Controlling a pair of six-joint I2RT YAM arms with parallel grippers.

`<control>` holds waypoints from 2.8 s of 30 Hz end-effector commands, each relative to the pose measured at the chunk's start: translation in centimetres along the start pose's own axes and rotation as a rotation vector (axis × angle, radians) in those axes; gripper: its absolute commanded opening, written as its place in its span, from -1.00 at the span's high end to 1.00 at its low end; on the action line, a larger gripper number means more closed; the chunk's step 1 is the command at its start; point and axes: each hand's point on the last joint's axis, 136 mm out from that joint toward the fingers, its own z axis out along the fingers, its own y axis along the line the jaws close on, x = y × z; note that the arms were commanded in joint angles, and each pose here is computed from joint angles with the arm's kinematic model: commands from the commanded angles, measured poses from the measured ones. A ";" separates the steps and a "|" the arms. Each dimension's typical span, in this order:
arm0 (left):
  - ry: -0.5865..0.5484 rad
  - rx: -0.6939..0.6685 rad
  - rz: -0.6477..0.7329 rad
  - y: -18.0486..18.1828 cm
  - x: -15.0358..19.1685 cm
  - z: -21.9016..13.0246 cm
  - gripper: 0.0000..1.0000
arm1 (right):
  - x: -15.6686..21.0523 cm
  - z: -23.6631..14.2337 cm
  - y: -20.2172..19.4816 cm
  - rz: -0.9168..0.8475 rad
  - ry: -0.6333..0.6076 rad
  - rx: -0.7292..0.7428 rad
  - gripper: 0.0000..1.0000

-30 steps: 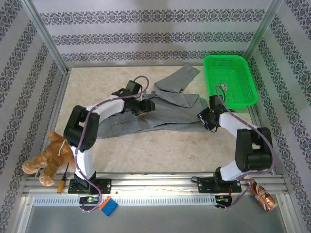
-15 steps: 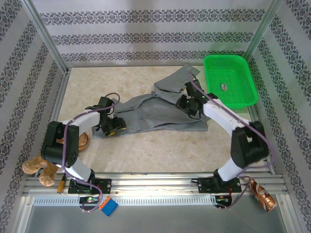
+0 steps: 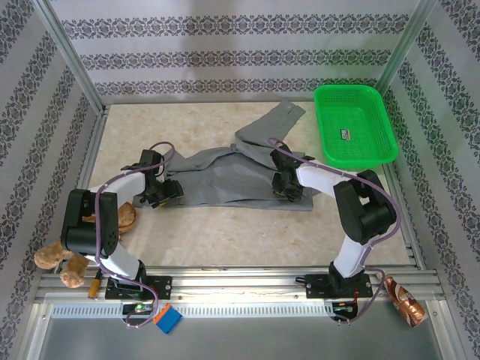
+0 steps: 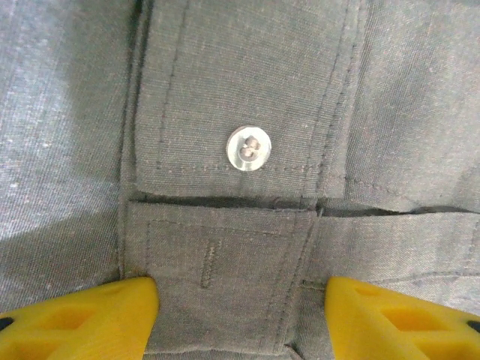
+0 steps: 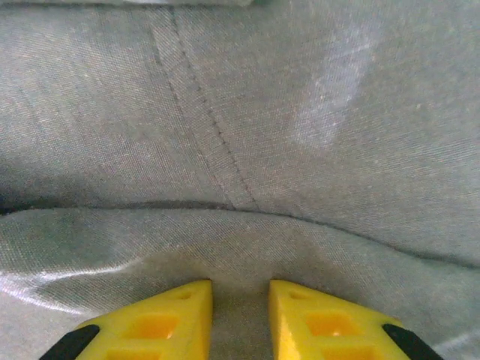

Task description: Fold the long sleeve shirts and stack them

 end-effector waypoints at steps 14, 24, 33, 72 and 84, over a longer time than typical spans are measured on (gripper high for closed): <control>0.096 -0.005 -0.045 2.2 4.7 -0.9 -0.28 | 8.9 -2.2 -6.5 -0.161 -0.012 0.288 0.25; 0.019 0.148 -0.086 -1.6 4.4 -7.8 -0.40 | 9.2 -7.9 -6.1 -0.096 -0.064 0.122 0.05; -0.062 0.268 0.035 -6.7 0.2 -11.6 -0.51 | -0.7 -16.4 0.4 -0.076 -0.262 -0.148 -0.29; 0.277 -0.032 0.340 -3.8 -9.3 -0.5 -0.06 | 4.7 -1.8 5.1 -0.240 0.163 -0.054 -0.12; 0.188 0.001 0.289 -3.9 -12.0 -1.0 0.71 | 5.9 -0.2 3.2 -0.223 0.197 0.015 -0.08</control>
